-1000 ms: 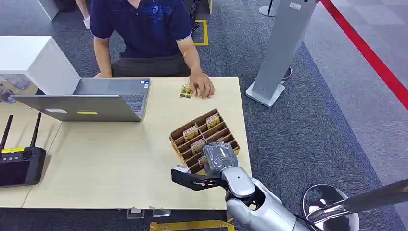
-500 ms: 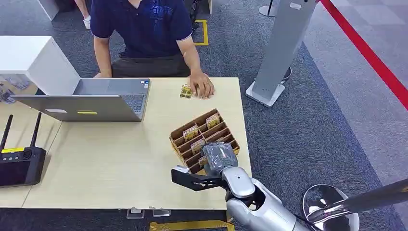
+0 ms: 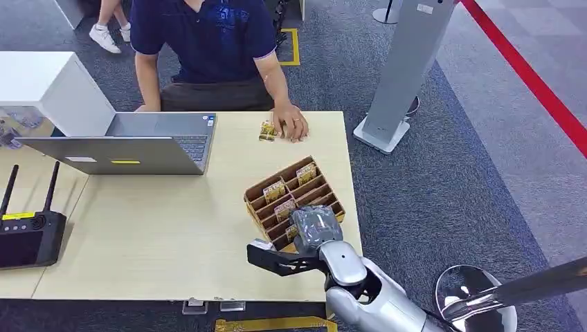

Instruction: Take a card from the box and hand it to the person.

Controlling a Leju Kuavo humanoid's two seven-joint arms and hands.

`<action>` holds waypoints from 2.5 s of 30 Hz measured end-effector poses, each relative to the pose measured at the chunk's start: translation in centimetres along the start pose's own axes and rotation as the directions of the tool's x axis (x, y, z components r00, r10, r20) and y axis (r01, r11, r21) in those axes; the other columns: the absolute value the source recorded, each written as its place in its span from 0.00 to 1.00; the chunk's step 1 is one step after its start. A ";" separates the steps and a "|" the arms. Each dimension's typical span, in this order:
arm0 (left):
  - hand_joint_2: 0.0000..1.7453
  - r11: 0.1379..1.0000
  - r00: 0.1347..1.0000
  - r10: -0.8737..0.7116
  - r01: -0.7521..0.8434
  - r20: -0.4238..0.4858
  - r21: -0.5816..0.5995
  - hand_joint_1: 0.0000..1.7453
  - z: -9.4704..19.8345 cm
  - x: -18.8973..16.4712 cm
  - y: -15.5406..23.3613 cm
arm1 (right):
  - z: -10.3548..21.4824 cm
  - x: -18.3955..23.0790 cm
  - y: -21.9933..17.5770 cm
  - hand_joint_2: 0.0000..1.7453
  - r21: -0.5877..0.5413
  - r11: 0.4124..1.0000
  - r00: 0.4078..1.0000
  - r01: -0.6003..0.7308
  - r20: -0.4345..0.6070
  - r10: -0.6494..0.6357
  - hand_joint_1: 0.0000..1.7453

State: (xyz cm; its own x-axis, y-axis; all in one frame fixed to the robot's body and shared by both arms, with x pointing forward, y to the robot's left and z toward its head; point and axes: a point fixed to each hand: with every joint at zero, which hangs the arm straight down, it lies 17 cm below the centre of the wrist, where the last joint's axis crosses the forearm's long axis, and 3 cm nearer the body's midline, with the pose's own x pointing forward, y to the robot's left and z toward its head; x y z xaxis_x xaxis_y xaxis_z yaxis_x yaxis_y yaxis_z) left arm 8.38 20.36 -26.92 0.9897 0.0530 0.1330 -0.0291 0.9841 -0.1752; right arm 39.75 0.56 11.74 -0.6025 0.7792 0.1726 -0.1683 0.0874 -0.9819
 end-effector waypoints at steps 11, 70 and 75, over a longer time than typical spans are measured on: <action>0.00 1.000 1.000 0.002 -0.002 0.000 -0.001 0.00 0.0 0.0 0.0 | 0.0 0.0 0.0 1.00 0.001 1.000 1.000 -0.001 0.000 0.001 0.62; 0.00 1.000 1.000 0.008 -0.008 0.012 0.001 0.00 0.0 0.1 0.0 | 2.0 0.1 -12.7 1.00 -0.352 0.934 0.998 0.060 0.042 -0.048 0.74; 0.00 1.000 1.000 0.008 -0.008 0.012 0.001 0.00 0.0 0.1 0.0 | 2.6 0.3 -16.0 1.00 -0.427 0.898 0.994 0.106 0.081 -0.079 0.74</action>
State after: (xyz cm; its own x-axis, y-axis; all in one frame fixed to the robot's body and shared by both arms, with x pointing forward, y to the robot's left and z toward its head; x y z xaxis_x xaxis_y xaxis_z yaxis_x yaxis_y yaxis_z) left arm 8.43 20.40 -26.92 0.9877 0.0627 0.1434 -0.0370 0.9838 -0.1756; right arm 40.21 -2.25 27.72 -0.6487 0.7170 0.2551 0.1177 0.4257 -0.8972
